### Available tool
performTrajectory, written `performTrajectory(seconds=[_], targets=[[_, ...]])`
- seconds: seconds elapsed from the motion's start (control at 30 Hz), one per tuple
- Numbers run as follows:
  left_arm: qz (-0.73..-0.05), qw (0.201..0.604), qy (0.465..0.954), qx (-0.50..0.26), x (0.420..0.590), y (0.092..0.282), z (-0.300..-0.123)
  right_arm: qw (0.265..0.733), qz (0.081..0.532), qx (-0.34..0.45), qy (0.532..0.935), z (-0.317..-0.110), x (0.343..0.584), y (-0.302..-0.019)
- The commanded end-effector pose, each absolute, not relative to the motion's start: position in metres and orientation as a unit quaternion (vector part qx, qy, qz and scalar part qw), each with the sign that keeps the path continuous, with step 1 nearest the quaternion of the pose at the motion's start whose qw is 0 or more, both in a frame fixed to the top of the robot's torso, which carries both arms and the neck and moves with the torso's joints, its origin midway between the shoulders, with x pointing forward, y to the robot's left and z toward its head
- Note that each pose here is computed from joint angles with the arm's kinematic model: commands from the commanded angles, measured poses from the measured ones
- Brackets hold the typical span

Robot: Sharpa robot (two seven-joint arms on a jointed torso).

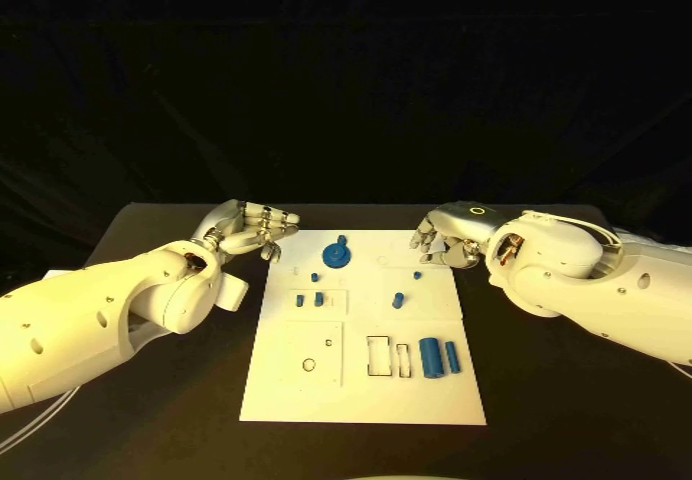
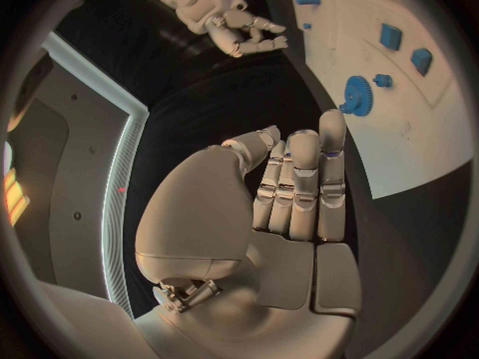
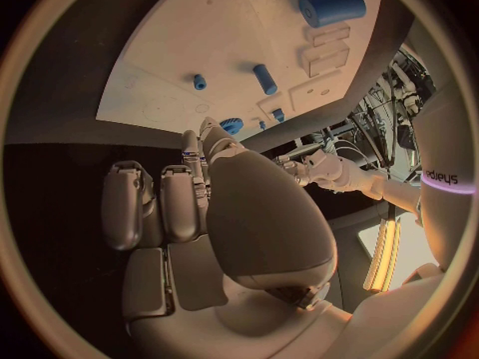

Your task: Assemble the parts on the task board

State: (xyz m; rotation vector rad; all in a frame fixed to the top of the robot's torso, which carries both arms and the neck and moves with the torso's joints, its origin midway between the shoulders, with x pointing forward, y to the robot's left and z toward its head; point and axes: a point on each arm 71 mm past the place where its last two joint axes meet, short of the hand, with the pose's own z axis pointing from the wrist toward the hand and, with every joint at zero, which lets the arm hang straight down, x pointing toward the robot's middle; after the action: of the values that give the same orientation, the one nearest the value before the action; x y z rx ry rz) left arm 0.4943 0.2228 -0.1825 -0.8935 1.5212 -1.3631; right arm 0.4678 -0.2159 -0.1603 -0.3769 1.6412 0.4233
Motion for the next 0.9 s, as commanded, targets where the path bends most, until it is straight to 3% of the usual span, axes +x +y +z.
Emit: performTrajectory(seconds=[0.03,0.3,0.9], targets=[[-0.595,0.375,0.521,-0.483,0.491,0.228,-0.182,0.646,0.123,-0.217,0.721,-0.167,0.467,-0.216],[-0.611,0.351,0.517,-0.486,0.480,0.221,-0.182,0.629,0.112,-0.232,0.734,-0.179,0.466,-0.210],[-0.612,0.348,0.516,-0.487,0.478,0.222,-0.181,0.610,0.122,-0.238,0.746,-0.196,0.466,-0.200]])
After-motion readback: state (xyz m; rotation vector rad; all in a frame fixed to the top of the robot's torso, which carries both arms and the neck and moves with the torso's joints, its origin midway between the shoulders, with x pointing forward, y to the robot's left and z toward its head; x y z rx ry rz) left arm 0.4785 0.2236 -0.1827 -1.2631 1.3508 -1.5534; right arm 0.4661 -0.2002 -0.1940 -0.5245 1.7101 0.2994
